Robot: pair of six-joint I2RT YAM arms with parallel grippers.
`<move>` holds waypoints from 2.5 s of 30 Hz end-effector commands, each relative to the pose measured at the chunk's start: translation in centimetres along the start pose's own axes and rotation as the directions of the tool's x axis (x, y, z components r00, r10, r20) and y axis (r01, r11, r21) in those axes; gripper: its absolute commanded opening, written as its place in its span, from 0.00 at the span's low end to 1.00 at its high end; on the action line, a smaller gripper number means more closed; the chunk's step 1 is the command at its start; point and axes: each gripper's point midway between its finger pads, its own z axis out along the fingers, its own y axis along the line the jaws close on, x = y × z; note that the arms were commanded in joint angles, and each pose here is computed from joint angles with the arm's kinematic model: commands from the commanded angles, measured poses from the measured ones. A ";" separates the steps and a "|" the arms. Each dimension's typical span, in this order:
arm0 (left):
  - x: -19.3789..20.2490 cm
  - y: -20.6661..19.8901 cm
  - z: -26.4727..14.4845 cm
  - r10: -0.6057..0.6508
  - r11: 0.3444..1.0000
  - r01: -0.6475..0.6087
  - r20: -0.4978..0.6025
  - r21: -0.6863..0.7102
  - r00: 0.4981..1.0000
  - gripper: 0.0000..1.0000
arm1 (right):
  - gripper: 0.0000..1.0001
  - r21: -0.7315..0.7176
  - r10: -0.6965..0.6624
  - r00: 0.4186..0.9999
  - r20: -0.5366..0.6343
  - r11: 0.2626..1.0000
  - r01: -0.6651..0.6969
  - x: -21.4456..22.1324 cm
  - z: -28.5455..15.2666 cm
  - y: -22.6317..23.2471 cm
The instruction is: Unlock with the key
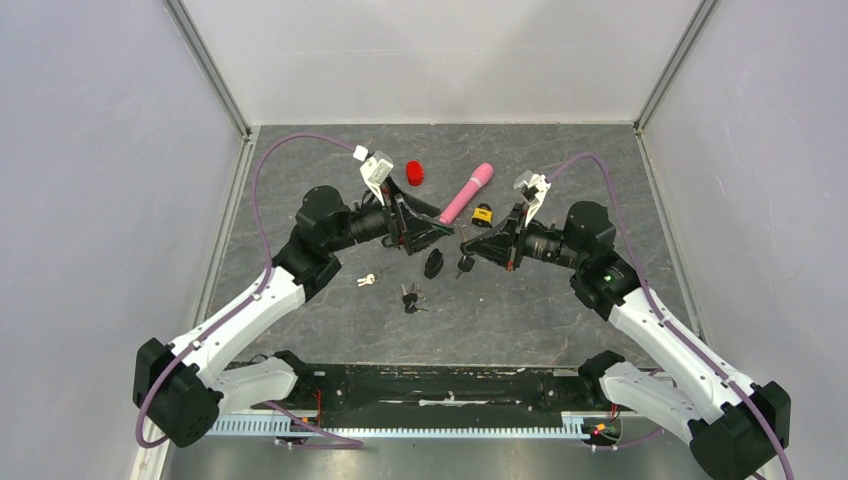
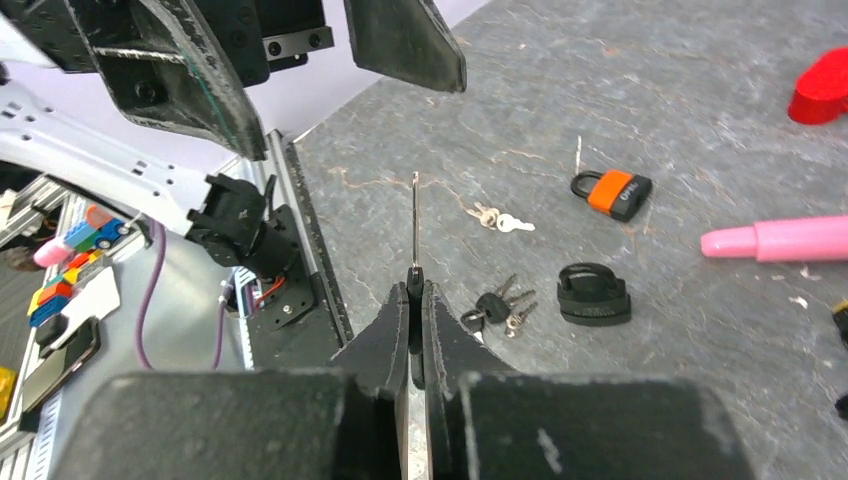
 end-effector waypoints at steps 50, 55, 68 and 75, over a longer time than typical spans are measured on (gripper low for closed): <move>-7.0 -6.1 -2.1 -0.326 0.922 0.207 0.367 0.327 0.871 0.02 | 0.68 -0.287 0.109 0.800 0.590 0.955 0.081 -8.7 -2.5 7.1; -7.0 -6.7 -1.9 -0.326 0.916 0.199 0.357 0.347 0.875 0.02 | 0.60 -0.311 0.131 0.801 0.584 0.948 0.073 -9.0 -1.5 7.6; -7.1 -7.2 -1.8 -0.326 0.913 0.193 0.358 0.359 0.875 0.02 | 0.37 -0.336 0.146 0.806 0.574 0.939 0.069 -9.5 -0.5 8.1; -7.3 -7.3 -1.9 -0.325 0.913 0.187 0.369 0.362 0.871 0.02 | 0.32 -0.348 0.155 0.812 0.563 0.935 0.063 -9.4 0.0 8.4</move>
